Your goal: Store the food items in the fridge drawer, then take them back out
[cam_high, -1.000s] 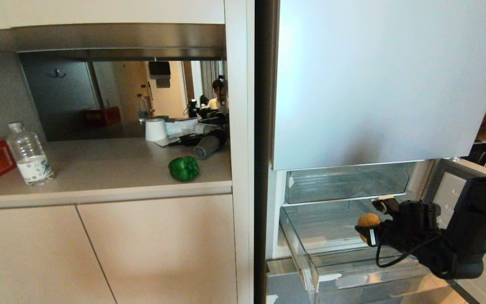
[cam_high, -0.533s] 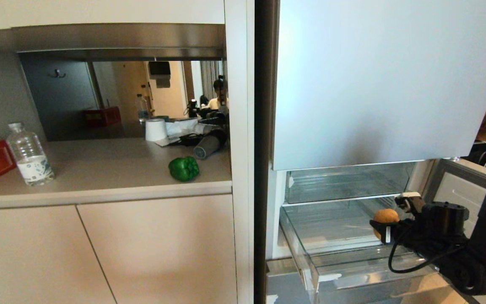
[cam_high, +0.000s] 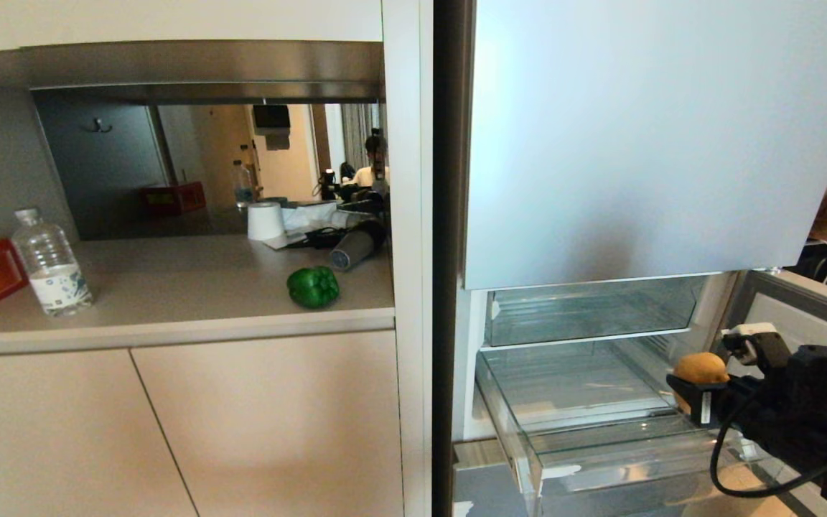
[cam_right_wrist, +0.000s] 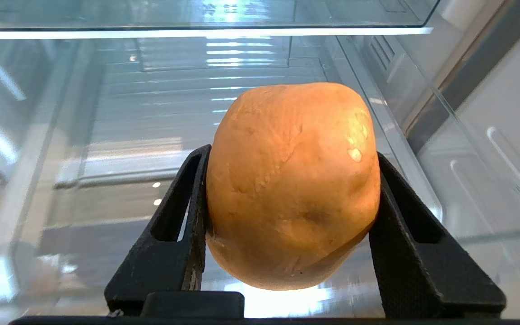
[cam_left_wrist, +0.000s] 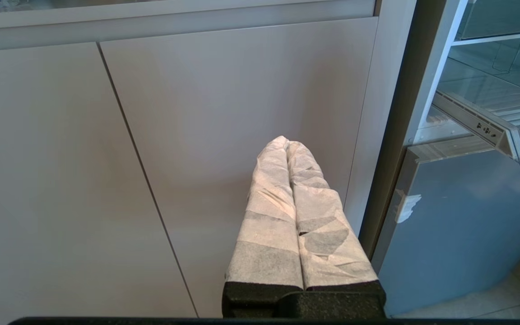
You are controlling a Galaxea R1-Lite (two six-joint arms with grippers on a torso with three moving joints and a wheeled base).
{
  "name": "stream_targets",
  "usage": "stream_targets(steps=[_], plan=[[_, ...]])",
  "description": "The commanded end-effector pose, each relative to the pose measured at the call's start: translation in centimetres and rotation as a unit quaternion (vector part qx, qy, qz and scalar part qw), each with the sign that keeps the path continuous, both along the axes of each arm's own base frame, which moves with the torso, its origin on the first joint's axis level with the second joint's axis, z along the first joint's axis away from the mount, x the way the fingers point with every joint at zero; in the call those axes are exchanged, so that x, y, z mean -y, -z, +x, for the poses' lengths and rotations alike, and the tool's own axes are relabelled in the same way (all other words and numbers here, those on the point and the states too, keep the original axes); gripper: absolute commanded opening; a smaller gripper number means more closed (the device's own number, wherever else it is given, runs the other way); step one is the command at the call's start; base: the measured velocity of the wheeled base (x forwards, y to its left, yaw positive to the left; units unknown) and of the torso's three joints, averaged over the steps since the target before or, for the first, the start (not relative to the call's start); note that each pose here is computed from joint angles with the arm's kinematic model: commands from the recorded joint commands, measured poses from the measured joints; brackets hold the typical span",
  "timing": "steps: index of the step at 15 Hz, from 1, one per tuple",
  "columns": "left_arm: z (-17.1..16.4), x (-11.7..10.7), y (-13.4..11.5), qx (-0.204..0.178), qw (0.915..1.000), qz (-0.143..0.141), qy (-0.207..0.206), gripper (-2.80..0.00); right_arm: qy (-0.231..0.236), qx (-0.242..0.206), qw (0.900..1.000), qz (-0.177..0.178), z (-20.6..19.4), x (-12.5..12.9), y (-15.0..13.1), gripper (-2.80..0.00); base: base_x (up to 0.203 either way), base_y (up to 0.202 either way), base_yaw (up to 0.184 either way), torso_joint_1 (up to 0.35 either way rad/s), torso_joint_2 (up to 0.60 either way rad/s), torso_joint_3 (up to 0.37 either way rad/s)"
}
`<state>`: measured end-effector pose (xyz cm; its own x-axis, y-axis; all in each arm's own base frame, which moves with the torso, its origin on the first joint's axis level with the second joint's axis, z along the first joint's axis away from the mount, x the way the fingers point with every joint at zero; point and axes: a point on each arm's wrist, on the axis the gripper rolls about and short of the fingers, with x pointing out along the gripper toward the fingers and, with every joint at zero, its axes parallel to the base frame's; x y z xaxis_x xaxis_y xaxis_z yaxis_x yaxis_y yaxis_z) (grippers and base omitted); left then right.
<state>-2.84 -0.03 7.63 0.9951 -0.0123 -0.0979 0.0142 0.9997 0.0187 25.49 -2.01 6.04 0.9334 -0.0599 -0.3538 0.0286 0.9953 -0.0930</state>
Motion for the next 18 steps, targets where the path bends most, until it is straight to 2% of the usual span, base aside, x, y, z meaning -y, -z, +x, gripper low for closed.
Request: stream_targets(steps=[1, 8, 14, 18], plan=[[0.0, 0.0, 0.0, 0.001, 1.0, 0.0, 0.0, -2.8, -0.002, 0.018, 1.0, 0.001, -1.4, -0.1, -1.2, -2.8, 0.0, 0.0, 0.0, 0.0, 0.0, 0.0], [0.0, 0.0, 0.0, 0.001, 1.0, 0.0, 0.0, -2.8, -0.012, 0.024, 1.0, 0.014, -1.8, -0.3, -1.5, -2.8, 0.0, 0.0, 0.0, 0.0, 0.0, 0.0], [0.0, 0.0, 0.0, 0.0, 1.0, 0.0, 0.0, -2.8, -0.028, 0.023, 0.999, 0.012, -2.1, -1.1, -1.6, -2.8, -0.001, -0.006, 0.163, 0.002, 0.0, 0.004], [0.0, 0.0, 0.0, 0.001, 1.0, 0.0, 0.0, -2.8, -0.046, 0.045, 0.998, 0.007, -3.0, -1.9, -2.7, -2.8, 0.003, -0.007, 0.172, 0.002, 0.0, 0.003]])
